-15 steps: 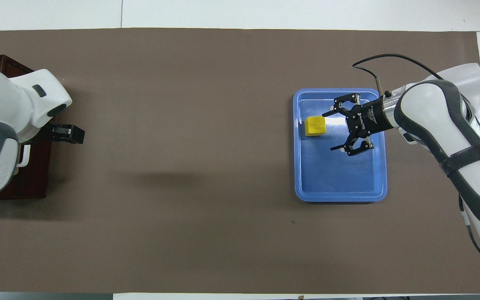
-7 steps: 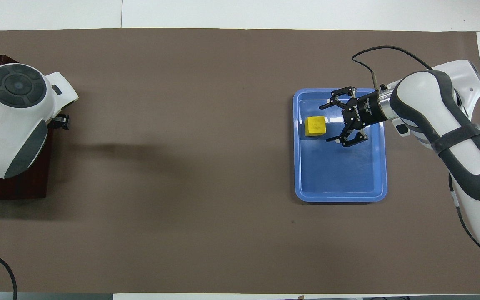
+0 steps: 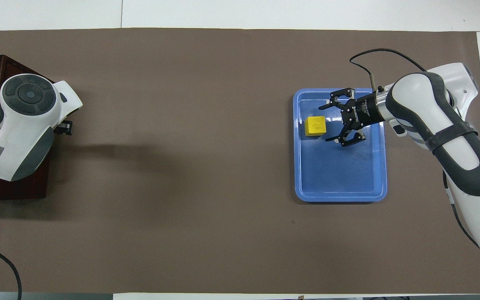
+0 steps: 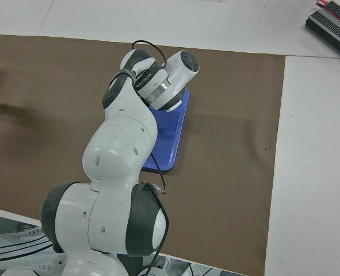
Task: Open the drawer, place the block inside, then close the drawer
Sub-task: 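Grasp the yellow block with the right gripper while the left gripper pulls the drawer open, then lift the block with the right gripper toward the left gripper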
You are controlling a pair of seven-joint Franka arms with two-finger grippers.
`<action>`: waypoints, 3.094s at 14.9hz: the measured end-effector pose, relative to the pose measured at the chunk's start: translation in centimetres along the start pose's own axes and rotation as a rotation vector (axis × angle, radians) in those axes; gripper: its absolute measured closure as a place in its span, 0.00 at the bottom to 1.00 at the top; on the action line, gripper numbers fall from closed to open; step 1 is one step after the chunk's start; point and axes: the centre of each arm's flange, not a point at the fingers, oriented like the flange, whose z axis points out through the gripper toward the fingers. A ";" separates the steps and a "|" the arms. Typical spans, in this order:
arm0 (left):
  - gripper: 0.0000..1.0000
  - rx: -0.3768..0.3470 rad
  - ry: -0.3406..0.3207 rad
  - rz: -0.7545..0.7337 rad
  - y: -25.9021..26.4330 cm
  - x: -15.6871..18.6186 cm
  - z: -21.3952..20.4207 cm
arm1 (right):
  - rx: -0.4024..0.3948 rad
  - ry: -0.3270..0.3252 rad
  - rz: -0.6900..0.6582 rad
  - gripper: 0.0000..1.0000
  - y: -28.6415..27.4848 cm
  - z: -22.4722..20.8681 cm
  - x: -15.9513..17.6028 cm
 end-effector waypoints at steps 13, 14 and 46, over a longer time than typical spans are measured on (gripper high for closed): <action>0.00 -0.022 0.052 0.039 1.6 -0.4 1.6 | 0.007 0.016 0.004 0.00 0.0 1.1 0.5; 0.00 -0.023 0.056 0.045 1.9 -0.4 1.3 | 0.007 0.017 0.006 0.00 0.0 1.2 0.6; 0.00 -0.219 0.078 0.185 6.3 1.7 -15.8 | -0.049 0.053 0.000 0.45 1.5 -17.0 -19.9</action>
